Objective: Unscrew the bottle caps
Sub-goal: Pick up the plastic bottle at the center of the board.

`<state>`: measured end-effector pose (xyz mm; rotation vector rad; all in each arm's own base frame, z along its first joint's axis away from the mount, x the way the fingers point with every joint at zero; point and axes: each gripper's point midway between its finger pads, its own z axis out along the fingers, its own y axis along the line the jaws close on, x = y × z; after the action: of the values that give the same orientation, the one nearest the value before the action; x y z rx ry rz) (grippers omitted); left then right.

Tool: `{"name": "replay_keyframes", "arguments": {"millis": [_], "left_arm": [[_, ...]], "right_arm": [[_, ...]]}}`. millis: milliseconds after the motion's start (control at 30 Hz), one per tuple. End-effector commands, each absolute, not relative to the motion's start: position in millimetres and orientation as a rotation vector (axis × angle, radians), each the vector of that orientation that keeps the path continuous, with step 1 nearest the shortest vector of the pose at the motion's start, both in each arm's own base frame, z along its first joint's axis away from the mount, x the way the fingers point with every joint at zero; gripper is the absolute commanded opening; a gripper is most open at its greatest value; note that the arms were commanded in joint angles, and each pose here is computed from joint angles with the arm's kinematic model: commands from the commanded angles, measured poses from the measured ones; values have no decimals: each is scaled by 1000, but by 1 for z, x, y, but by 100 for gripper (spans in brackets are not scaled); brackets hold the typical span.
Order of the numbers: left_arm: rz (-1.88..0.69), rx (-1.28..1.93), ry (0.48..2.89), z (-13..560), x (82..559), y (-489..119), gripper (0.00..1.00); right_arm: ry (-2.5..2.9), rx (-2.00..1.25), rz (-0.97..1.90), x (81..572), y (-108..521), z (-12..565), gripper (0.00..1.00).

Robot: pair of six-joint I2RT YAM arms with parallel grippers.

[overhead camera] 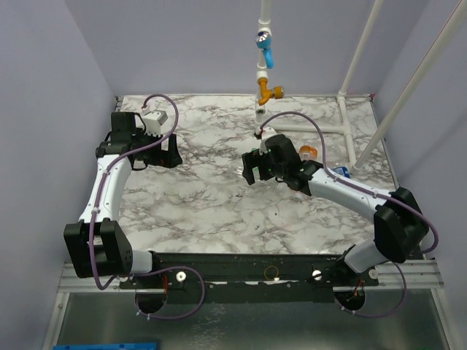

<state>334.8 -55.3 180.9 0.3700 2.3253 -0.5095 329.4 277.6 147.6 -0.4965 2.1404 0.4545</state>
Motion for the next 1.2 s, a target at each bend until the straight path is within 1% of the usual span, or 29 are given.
{"name": "replay_keyframes", "arguments": {"millis": [0,67,367,567,700,833,867,900,933,967,1033,1067,1167], "left_arm": [[-611,467,2290,195,329,-73,98],[-629,483,2283,197,326,-77,99],[-762,547,2251,207,307,-96,99],[-867,592,2227,225,295,-118,99],[-849,647,2199,236,283,-121,99],[-821,714,2244,233,272,-122,99],[-828,740,2250,232,268,-122,99],[-829,766,2238,234,265,-122,99],[-826,789,2227,235,262,-122,99],[-821,814,2200,239,260,-123,99],[-794,874,2135,248,257,-125,99],[-774,904,2102,253,256,-125,99],[-721,1006,1972,271,252,-128,99]], "right_arm": [[2163,-549,311,337,262,129,95],[2194,-596,320,334,266,118,89],[2276,-659,387,314,270,79,81],[2323,-670,429,302,271,52,79],[2362,-655,460,304,279,41,79],[2382,-671,473,302,293,35,79],[2377,-676,479,300,297,35,76],[2373,-683,492,299,301,36,72],[2367,-689,504,298,305,38,66],[2362,-694,515,297,308,40,57],[2339,-712,555,294,317,54,44],[2323,-725,589,293,323,64,41],[2285,-756,697,289,338,103,38]]}}
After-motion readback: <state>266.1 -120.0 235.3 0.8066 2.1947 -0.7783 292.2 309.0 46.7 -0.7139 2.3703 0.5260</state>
